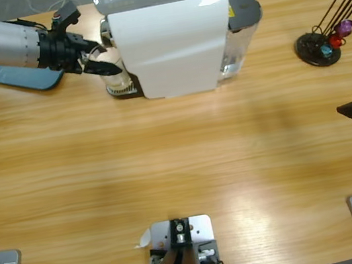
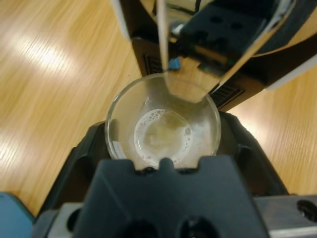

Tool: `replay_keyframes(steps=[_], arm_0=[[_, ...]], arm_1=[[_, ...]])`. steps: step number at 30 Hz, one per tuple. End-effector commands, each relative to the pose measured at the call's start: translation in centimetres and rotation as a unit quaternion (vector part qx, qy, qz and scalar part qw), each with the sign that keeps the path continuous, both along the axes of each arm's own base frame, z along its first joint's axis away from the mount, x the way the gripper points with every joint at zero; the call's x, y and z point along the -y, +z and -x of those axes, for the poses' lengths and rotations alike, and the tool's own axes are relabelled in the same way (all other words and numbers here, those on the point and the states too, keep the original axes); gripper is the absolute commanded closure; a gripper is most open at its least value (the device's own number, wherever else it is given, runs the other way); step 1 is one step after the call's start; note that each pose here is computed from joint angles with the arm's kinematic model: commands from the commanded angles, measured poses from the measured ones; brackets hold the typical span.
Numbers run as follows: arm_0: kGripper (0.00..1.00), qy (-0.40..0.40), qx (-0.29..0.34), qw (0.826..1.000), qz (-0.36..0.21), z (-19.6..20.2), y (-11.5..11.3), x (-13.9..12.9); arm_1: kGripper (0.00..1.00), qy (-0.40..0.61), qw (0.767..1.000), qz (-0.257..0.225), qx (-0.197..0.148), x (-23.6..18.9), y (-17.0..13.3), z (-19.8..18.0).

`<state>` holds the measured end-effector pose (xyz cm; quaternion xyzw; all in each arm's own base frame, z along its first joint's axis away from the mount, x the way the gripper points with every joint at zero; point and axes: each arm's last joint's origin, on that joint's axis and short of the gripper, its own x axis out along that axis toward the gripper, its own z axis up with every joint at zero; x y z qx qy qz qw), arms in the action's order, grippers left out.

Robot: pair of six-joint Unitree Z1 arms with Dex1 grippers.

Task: Pour coffee

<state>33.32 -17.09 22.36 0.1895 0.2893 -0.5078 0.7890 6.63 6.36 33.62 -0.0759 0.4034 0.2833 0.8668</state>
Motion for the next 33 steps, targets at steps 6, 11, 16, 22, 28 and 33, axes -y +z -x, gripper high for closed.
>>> replay_keyframes(steps=[6,11,16,22,28,33], arm_0=[[1.0,0.134,0.045,0.99,0.008,0.6,4.2,-7.9],[1.0,0.259,0.041,0.965,-0.01,-0.8,4.0,-13.0],[1.0,0.358,0.03,0.933,-0.022,-3.2,2.1,-16.6],[1.0,0.392,-0.001,0.92,-0.011,-5.8,-0.3,-17.9],[1.0,0.406,-0.022,0.913,-0.024,-6.1,-2.0,-18.3],[1.0,0.405,-0.049,0.913,-0.02,-6.1,-3.6,-18.2]], arm_1=[[0.013,-0.007,1.0,0.019,-0.015,-0.2,-0.7,-0.2],[0.013,-0.007,1.0,0.019,-0.015,-0.2,-0.7,-0.3],[0.013,-0.007,1.0,0.019,-0.015,-0.3,-0.7,-0.3],[0.013,-0.007,1.0,0.02,-0.016,-0.3,-0.7,-0.3],[0.013,-0.007,1.0,0.021,-0.017,-0.4,-0.7,-0.4],[0.013,-0.007,1.0,0.022,-0.017,-0.4,-0.7,-0.4]])
